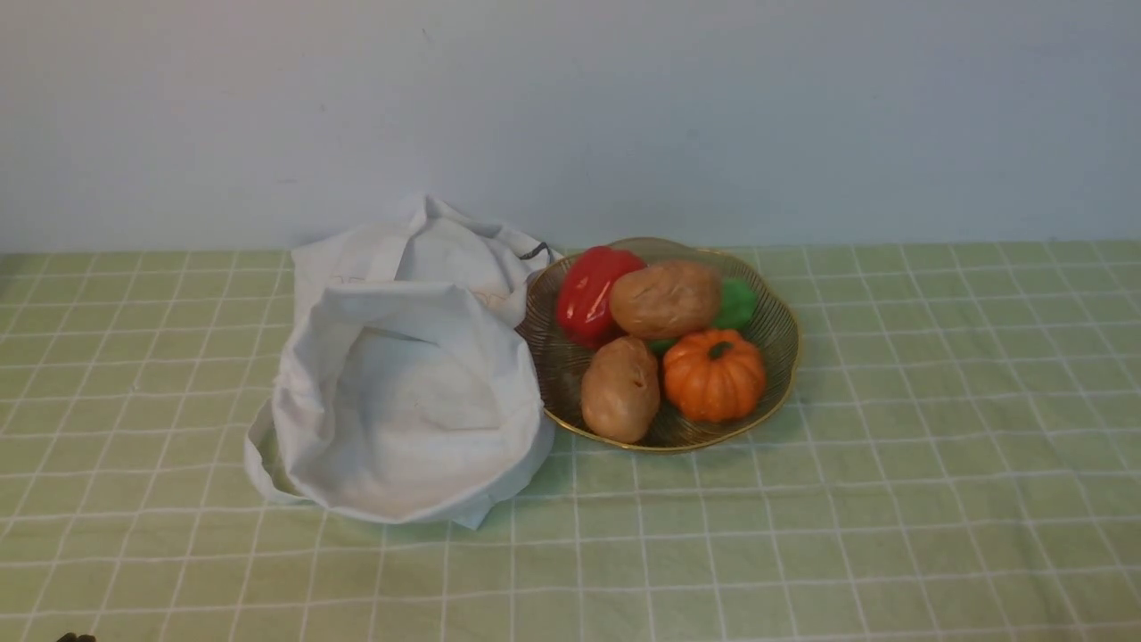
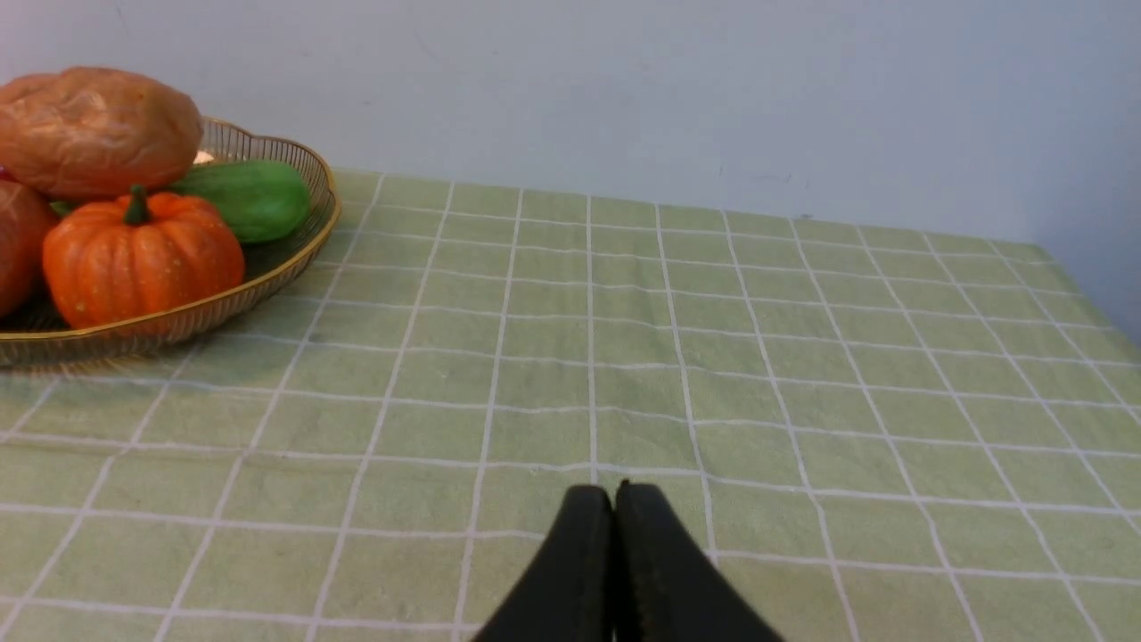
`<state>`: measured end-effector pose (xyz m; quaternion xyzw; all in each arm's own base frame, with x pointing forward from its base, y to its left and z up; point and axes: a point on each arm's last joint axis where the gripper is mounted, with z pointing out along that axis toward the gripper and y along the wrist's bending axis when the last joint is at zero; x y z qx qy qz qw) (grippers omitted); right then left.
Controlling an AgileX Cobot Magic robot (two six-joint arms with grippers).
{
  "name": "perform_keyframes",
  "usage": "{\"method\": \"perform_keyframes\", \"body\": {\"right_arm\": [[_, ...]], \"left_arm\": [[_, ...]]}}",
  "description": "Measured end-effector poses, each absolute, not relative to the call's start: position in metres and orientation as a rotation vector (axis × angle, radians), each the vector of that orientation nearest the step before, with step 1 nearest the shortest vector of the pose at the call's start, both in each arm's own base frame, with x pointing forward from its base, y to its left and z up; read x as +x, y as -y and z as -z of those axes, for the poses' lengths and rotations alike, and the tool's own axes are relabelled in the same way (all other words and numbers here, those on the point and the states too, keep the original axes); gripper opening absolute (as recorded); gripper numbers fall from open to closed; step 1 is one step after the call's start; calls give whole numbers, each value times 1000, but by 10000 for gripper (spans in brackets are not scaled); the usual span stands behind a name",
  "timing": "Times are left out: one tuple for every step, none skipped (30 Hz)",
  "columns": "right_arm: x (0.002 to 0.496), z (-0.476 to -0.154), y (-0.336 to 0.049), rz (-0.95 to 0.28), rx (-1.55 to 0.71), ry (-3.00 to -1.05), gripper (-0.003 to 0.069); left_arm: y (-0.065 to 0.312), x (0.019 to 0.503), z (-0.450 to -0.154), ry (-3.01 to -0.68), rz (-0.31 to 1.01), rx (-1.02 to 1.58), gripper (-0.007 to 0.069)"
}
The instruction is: Take vegetables from bag on green coffee tablecloth place on plate.
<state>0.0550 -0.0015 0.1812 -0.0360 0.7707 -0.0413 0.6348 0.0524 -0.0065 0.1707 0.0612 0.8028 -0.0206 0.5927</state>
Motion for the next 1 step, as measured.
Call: {"method": "perform_keyframes", "body": {"right_arm": [[55,-181,1,94,-82,-1762,-15]], "left_arm": [[7,52,-171,-1867,48,142,-4]]}}
